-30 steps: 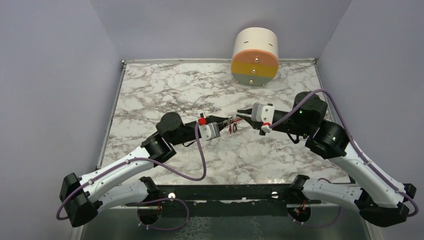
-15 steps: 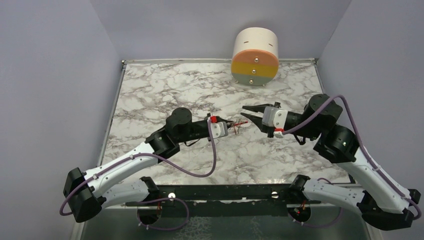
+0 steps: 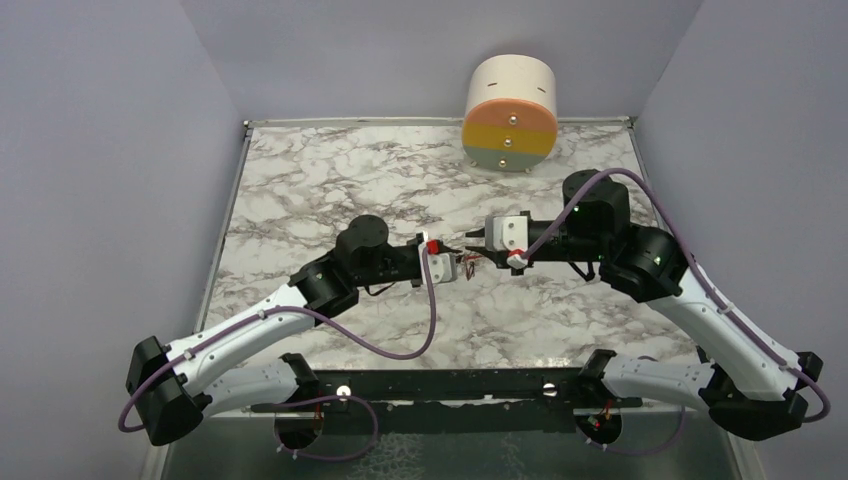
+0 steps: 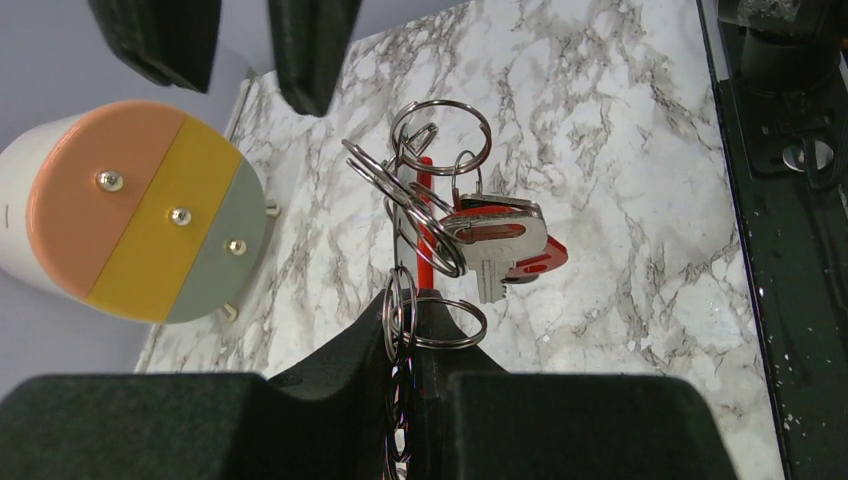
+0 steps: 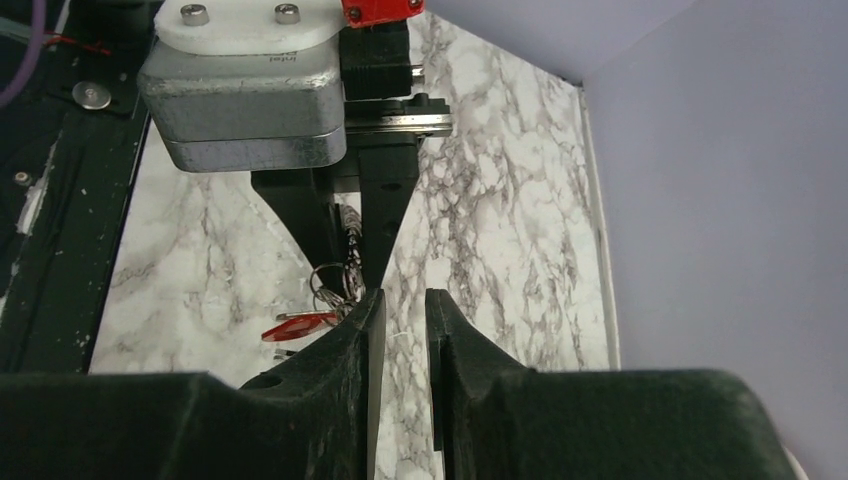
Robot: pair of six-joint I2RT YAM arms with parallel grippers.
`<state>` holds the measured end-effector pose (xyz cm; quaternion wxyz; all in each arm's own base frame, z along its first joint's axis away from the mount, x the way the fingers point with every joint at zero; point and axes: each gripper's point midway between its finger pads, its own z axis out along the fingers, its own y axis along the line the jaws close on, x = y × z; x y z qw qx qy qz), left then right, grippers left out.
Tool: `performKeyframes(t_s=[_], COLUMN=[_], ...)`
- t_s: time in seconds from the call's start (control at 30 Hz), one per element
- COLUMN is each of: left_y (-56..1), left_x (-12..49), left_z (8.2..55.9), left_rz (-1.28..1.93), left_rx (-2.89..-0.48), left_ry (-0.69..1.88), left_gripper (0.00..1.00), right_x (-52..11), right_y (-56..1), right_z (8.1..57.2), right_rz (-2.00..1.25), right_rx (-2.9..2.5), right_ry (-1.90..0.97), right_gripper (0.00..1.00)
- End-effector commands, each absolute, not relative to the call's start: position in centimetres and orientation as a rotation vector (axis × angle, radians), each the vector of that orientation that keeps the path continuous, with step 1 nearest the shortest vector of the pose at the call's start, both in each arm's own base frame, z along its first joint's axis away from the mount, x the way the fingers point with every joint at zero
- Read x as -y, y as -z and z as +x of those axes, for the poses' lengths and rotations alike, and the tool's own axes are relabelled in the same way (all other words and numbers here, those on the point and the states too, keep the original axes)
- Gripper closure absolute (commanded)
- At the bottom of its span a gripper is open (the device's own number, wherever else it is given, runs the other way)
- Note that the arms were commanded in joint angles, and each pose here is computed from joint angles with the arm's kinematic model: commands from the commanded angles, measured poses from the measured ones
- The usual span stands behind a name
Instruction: Remove the keys from the keyring
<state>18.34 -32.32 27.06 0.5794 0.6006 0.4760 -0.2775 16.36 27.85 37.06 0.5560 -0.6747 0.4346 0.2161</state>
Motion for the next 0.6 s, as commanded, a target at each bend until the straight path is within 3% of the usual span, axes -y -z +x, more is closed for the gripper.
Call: performKeyframes(t_s=[0.0, 0.57], left_y=[-29.4, -30.4], left_x=[32.3, 32.1], left_z=[17.8, 17.7], left_rz=[1.413, 1.426], left_rx=[-1.026, -0.986], left_ry=[0.640, 0.613], left_gripper=[1.00, 1.00], right_x=[-27.5, -28.2], right_y=[-36.9, -35.0], right_z=[15.0, 15.5], right_rz=[-1.655, -1.702], right_rx=[-1.014, -1.061], right_ry=[-0.549, -0.563], right_gripper=[0.78, 0.74])
